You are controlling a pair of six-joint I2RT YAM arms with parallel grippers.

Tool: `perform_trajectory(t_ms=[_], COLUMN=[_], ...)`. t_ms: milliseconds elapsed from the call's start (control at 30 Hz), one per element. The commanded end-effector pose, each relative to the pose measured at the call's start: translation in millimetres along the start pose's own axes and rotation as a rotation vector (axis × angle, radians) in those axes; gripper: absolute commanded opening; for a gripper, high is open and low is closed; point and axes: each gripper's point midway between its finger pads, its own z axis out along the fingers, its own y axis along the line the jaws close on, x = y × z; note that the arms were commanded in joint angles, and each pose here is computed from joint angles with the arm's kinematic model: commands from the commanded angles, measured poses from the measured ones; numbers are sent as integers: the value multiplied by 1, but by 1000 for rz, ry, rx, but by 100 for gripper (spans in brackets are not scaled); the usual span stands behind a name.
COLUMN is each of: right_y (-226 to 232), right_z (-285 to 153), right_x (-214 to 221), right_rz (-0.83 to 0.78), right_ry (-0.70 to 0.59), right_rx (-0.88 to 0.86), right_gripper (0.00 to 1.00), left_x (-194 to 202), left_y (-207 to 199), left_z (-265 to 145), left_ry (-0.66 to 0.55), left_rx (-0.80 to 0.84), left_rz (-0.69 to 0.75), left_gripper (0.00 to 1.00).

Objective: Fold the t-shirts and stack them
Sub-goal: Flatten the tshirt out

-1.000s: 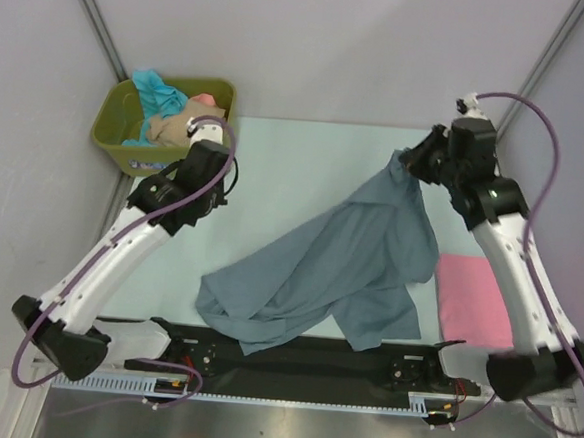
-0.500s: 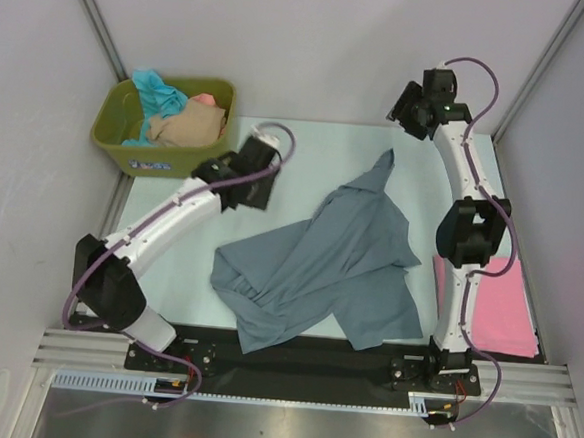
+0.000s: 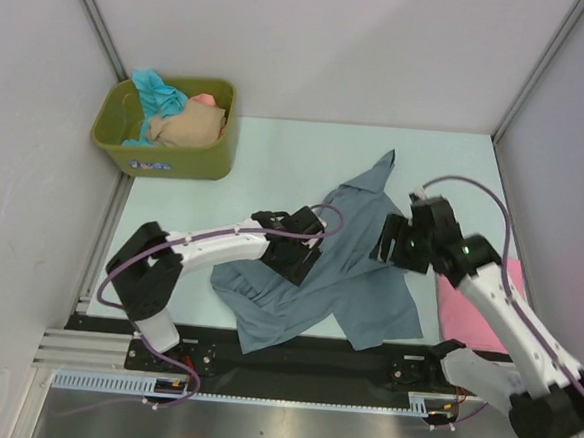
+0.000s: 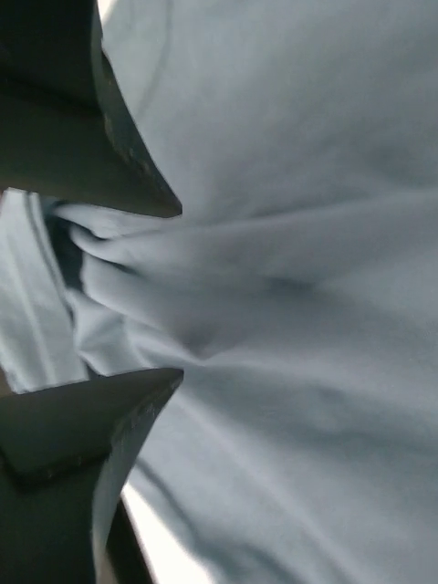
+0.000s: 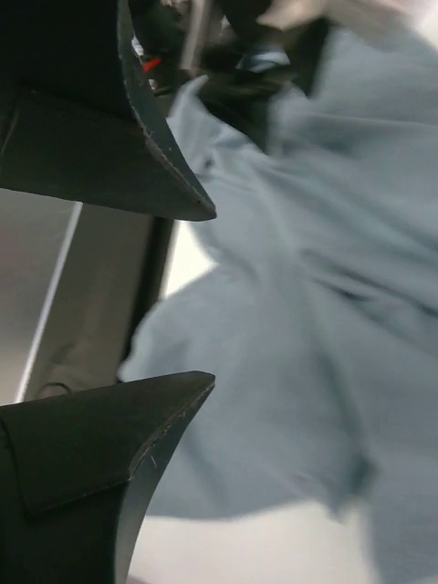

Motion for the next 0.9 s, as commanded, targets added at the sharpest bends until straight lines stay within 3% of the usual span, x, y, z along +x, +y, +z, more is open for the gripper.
perform_trajectory(t_ms=[0,67,100,133,167,200,400,467,500,567,600,633,767,867], right_y=[-12,-21,-25,-28,-33,-35,-28,-18,-16,-10,-9,-11,-17,-21], right_z=[-8,-27,-31,-38,-44,-47,-42,-40,-36,-35,-33,-29,-24,-20], right_x=[61,73,75,74,76,76,68,60,59,54,52,52,52,53], right_rz=[127,155,169,173,173,171,171,169,166,152,151,147,144,169], right_ry=[86,46,35,14,1,-5,14,10,26,31,38,52,68,66], right_rx=[-28,-38,-29,-27,-12,-8,0,-33,-29,-47,-43,-25,13,20], right_gripper=[72,71,72,72,72,72,72,72,72,72,72,72,72,72], left_x=[-9,-10,-13,-27,-33,-44,-159,-180,-185,-206,-206,-212,-194,-171], left_y=[-10,-9,-4,0,6,10,48,61,76,87,91,90,70,41], left_z=[20,38,43,40,41,35,-25,-28,-11,-25,-27,-36,-54,-64], left_ry=[14,52,55,31,22,-9,-267,-276,-238,-254,-238,-261,-287,-282], left_rx=[11,-13,-42,-75,-112,-142,-341,-356,-369,-392,-417,-419,-363,-288], left_rz=[-3,17,17,15,14,7,-10,-22,-35,-46,-37,-32,-31,-36], left_gripper=[69,60,36,19,6,0,0,0,6,43,72,77,72,53])
